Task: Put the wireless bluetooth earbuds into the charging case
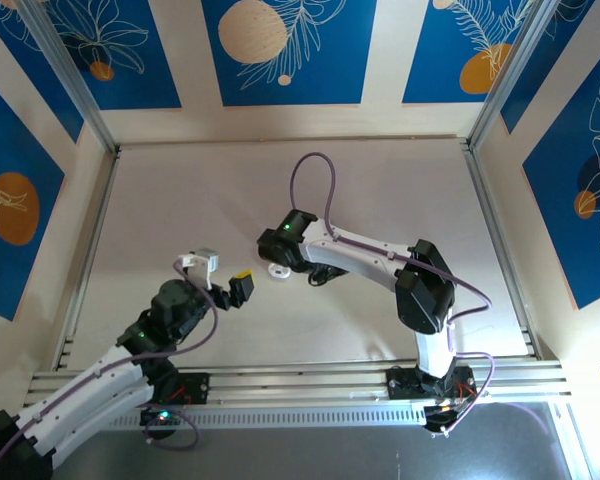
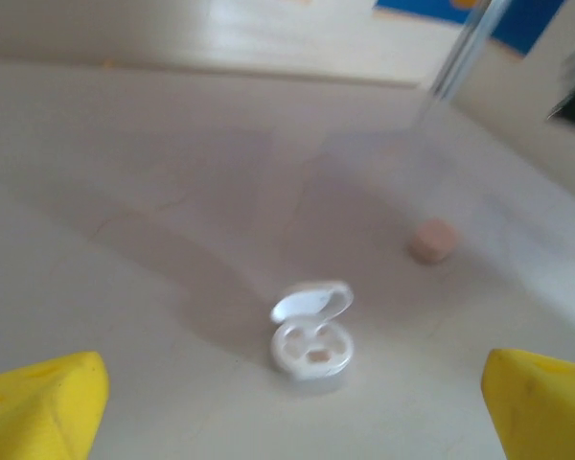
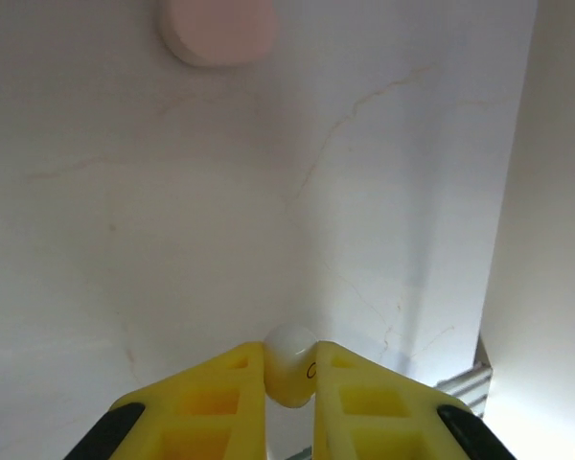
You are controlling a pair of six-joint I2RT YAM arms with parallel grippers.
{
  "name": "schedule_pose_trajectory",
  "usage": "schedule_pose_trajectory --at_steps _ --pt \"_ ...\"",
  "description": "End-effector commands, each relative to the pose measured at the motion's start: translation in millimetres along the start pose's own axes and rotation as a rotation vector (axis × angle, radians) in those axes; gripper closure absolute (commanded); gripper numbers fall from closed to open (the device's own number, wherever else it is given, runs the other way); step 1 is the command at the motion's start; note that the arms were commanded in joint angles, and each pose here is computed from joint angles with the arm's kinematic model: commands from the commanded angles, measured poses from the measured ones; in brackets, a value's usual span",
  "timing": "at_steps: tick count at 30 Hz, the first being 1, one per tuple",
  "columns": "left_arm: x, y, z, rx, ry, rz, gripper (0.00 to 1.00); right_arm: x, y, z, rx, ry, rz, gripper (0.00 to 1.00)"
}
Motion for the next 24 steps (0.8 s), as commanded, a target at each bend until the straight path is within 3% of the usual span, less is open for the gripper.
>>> schedule_pose_trajectory --at_steps 1,7,16,24 --pt "9.1 11.8 4.2 -0.118 0.049 0.033 0.0 -5.2 20.0 13.7 -0.019 -0.038 0.058 0.85" --pt "16.0 44.8 -1.5 -0.338 0.083 0.029 0.0 -8.9 51.1 29.5 -0.038 -0.059 0.143 0.85" --pt "-6.3 65.5 6.2 -0.414 -0.018 0.096 0.0 -7.8 96.7 46.5 -0.063 -0.065 0.24 0.85" --pt "-7.7 69.0 6.0 -0.416 -0.017 0.126 0.0 -4.4 122.7 55.4 -0.094 -0.084 0.26 0.85"
Point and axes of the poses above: each hand's point on the last joint's axis, 136 mm out from that joint toward the fingers, its own x axis out along the fingers, its own y axis along the line the jaws close on, z = x × y, the point moved 4 cm from there along -x, back along the fingers, and after that the axes turned 3 degrees about -x, right-handed, at the moved point
